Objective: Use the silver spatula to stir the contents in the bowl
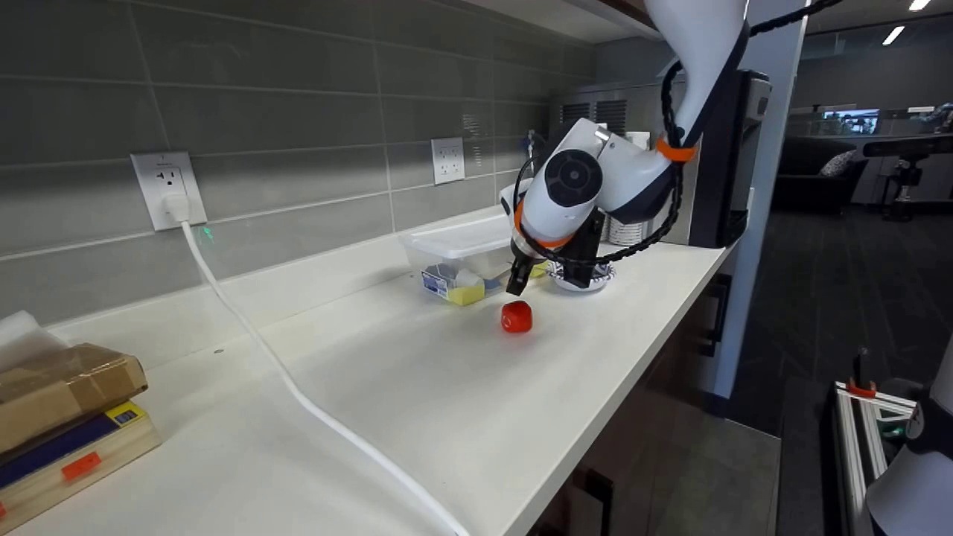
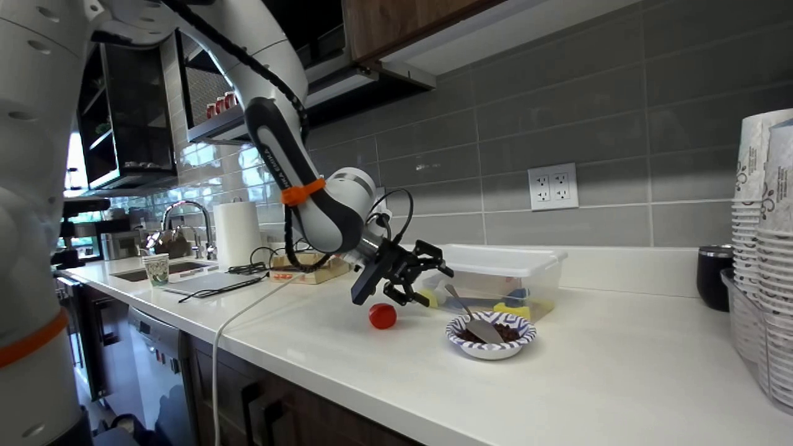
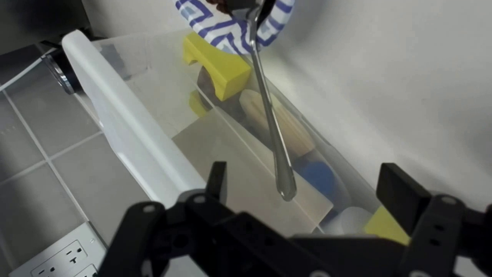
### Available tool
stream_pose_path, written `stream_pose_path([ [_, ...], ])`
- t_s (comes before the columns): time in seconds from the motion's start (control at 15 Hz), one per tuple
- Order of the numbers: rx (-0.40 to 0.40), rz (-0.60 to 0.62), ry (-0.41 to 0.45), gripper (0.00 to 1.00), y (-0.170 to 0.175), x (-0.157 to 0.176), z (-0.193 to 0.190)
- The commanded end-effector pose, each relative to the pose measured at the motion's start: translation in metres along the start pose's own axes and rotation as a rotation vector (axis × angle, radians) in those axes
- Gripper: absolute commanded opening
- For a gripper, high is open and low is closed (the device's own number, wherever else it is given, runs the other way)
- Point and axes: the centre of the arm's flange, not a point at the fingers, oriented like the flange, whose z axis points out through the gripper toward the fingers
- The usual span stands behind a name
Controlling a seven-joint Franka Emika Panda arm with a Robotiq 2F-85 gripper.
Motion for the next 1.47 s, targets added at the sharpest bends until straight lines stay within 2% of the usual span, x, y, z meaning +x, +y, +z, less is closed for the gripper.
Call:
stream_pose_path([
  [0.0, -0.039, 0.017, 0.019, 1.0, 0.0, 0.008, 0.028],
  [0.33, -0.052, 0.019, 0.002, 1.0, 0.002, 0.005, 0.039],
  [0.4, -0.056, 0.019, 0.003, 0.75, 0.003, 0.004, 0.04],
  [0.47, -0.057, 0.02, 0.002, 0.74, 0.004, 0.004, 0.041],
  [0.67, -0.064, 0.03, 0.0, 0.49, 0.008, 0.004, 0.042],
  [1.07, -0.072, 0.039, 0.003, 0.04, 0.013, 0.005, 0.042],
  [1.13, -0.072, 0.041, 0.003, 0.0, 0.013, 0.005, 0.042],
  [1.4, -0.076, 0.044, 0.008, 0.01, 0.016, 0.009, 0.041],
])
